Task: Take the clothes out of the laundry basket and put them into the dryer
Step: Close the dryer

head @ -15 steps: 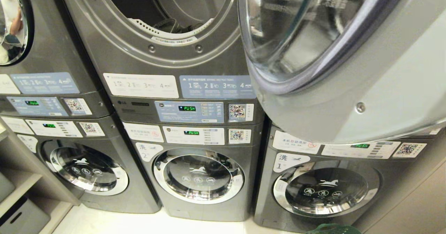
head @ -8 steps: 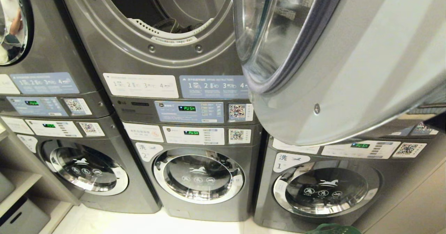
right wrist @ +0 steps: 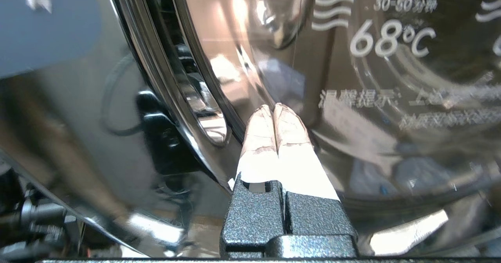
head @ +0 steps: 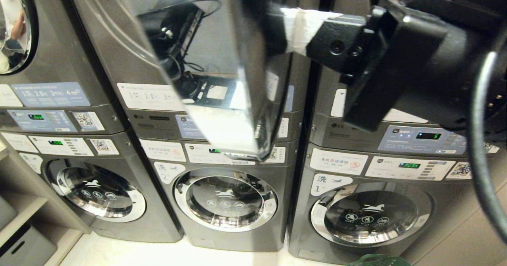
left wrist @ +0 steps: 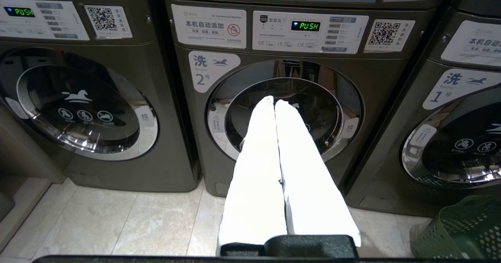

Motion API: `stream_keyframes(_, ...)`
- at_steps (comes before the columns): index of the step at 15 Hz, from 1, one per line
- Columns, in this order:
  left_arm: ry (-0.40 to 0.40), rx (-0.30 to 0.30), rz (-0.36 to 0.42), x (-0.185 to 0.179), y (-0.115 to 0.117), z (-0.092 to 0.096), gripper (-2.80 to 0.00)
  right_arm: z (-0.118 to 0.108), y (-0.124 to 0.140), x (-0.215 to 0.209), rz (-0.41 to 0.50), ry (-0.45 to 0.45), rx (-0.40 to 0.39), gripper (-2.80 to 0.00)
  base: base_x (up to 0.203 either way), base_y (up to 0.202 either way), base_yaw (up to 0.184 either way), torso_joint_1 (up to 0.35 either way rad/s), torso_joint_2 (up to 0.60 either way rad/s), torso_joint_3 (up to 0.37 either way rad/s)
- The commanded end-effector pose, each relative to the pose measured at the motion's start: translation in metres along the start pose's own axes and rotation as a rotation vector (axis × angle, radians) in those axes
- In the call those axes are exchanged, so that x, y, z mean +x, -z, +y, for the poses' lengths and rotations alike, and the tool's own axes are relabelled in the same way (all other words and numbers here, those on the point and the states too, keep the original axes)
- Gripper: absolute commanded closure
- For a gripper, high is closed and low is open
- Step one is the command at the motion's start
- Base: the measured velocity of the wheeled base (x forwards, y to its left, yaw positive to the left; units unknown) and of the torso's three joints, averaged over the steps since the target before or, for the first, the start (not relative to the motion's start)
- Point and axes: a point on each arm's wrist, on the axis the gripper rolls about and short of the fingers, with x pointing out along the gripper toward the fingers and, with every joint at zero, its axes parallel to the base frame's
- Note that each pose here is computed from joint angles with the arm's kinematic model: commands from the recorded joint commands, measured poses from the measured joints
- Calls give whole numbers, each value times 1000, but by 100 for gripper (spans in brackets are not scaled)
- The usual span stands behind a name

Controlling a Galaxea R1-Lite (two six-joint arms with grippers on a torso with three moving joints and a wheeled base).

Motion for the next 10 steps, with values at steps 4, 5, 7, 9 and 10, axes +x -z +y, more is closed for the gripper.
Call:
stream_keyframes(4, 0, -1, 0, 0, 0, 0, 0, 9, 40, 78, -4, 23, 14, 0, 0, 0, 0, 0, 0, 0)
stream_keyframes(5, -1, -1, 0, 0, 0, 0, 0, 11, 49, 97, -24, 51, 15, 0, 0, 0, 0, 0, 0, 0)
stream_keyframes(7, -1, -1, 0, 0, 0, 0, 0, 16, 66, 132, -62, 112, 21, 0, 0, 0, 0, 0, 0, 0)
stream_keyframes(9, -1, -1, 0, 0, 0, 0, 0, 17, 85, 165, -106, 192, 25, 0, 0, 0, 0, 0, 0, 0)
stream_keyframes(10, -1, -1, 0, 0, 0, 0, 0, 18, 103, 179, -105, 248, 25, 0, 0, 0, 0, 0, 0, 0)
